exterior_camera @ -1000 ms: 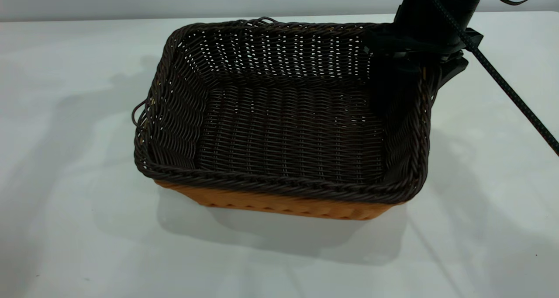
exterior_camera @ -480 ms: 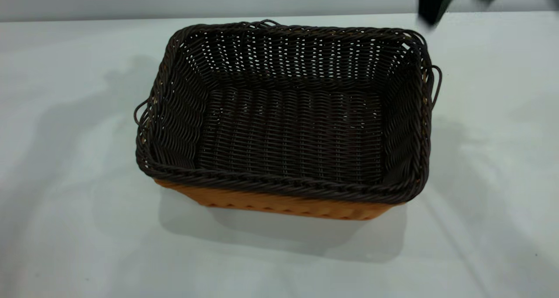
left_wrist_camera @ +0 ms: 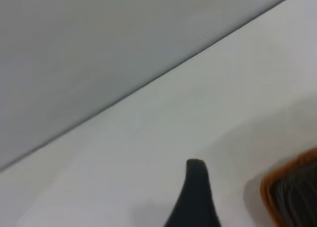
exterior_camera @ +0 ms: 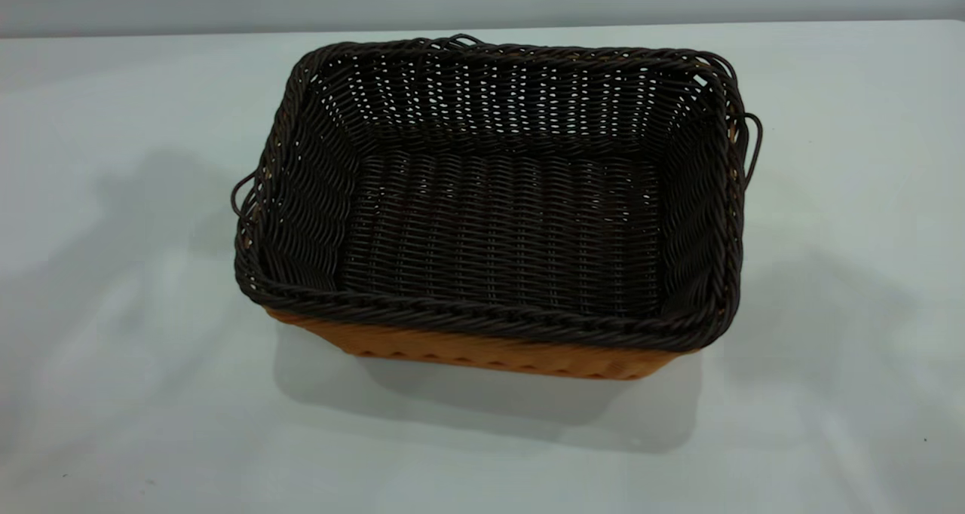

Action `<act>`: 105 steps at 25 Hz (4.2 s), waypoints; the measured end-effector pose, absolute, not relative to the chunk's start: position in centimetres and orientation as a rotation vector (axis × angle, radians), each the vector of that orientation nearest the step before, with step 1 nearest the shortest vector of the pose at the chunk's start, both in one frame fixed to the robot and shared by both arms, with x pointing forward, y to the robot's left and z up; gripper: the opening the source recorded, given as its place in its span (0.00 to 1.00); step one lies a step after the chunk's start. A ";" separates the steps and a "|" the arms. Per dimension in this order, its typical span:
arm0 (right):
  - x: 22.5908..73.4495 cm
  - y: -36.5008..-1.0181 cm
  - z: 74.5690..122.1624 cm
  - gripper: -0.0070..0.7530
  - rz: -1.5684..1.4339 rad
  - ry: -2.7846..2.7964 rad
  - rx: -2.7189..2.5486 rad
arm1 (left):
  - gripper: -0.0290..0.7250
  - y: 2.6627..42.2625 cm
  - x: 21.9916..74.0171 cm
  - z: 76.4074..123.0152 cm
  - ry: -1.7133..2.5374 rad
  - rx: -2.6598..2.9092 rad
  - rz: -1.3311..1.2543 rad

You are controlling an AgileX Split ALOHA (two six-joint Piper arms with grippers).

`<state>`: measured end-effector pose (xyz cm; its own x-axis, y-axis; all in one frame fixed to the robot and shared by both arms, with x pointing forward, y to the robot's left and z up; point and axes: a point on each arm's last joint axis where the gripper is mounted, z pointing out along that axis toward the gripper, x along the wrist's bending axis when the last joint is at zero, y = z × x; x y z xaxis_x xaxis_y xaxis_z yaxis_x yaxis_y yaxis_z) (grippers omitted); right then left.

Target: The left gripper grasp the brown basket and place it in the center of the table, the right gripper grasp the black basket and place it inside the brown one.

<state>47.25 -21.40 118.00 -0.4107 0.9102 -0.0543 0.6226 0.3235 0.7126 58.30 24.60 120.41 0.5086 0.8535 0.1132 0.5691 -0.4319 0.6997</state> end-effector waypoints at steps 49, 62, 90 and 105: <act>22.5 -28.7 104.3 0.78 1.156 2.081 1.097 | 0.76 29.0 22.4 107.1 1.405 1.872 0.667; 22.5 -28.7 104.3 0.78 1.156 2.081 1.097 | 0.76 31.0 22.9 103.5 1.696 1.709 0.804; 22.5 -28.7 104.3 0.78 1.156 2.081 1.097 | 0.76 30.9 22.3 103.5 1.735 1.624 0.863; 22.9 -28.4 104.3 0.78 1.022 1.863 1.331 | 0.76 30.9 22.3 103.5 1.736 1.623 0.862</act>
